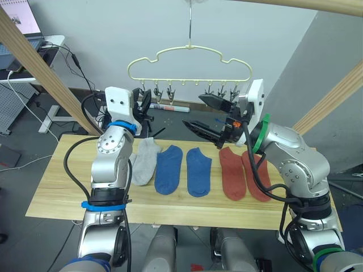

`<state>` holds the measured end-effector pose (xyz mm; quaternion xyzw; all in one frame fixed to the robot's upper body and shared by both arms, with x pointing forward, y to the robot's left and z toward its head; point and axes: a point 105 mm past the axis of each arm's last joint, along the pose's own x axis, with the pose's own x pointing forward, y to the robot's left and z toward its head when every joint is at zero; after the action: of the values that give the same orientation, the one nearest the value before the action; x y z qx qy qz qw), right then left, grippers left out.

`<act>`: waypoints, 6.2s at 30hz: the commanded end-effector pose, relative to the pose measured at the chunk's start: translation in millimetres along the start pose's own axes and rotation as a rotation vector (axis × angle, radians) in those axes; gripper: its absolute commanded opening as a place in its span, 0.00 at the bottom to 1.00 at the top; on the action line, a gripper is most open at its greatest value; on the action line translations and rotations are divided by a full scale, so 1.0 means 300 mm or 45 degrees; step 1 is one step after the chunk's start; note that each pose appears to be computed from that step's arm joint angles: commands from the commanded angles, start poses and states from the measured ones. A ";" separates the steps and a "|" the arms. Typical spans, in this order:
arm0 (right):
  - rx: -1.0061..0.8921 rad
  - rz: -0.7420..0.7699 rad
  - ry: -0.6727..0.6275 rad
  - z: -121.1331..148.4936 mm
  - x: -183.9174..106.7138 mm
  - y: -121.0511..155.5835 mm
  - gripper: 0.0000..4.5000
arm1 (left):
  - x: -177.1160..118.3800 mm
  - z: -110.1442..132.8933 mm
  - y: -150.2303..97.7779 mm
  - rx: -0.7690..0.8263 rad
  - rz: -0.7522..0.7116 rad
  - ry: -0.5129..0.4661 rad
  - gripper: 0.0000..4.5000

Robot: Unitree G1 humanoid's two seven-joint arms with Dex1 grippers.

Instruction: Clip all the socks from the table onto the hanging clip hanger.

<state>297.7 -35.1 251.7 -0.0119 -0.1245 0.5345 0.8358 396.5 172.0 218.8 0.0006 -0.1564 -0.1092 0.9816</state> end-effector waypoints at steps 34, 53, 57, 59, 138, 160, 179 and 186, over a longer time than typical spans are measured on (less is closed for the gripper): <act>-0.187 -1.027 0.722 -0.458 -0.453 -0.258 1.00 | -0.046 0.034 -0.008 -0.113 -0.181 0.080 0.00; 0.285 -1.303 1.051 -0.802 -0.644 -0.245 0.57 | -0.064 0.034 -0.013 -0.095 -0.187 0.097 0.00; 0.282 -1.287 1.036 -0.795 -0.636 -0.239 0.26 | -0.076 0.031 0.000 -0.098 -0.157 0.102 0.00; 0.282 -1.284 1.026 -0.792 -0.633 -0.239 0.11 | -0.089 0.025 -0.003 -0.098 -0.154 0.109 0.00; 0.220 -1.233 0.954 -0.719 -0.594 -0.260 0.00 | 0.020 0.040 0.028 0.118 -0.032 -0.052 0.67; 0.239 -1.239 0.925 -0.699 -0.579 -0.262 0.00 | 0.020 0.045 0.026 0.098 -0.049 -0.053 0.00; 0.221 -0.428 0.412 -0.361 -0.023 -0.010 0.00 | -0.062 0.032 0.061 -0.886 -0.273 0.346 0.00; 0.268 -0.418 0.315 -0.310 0.079 -0.009 0.00 | -0.064 0.055 0.043 -1.053 -0.315 0.385 0.00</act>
<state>330.4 -8.2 150.8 0.0249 0.0623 0.3900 0.9184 378.1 186.4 220.8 -0.3503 0.0578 -0.2761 0.8931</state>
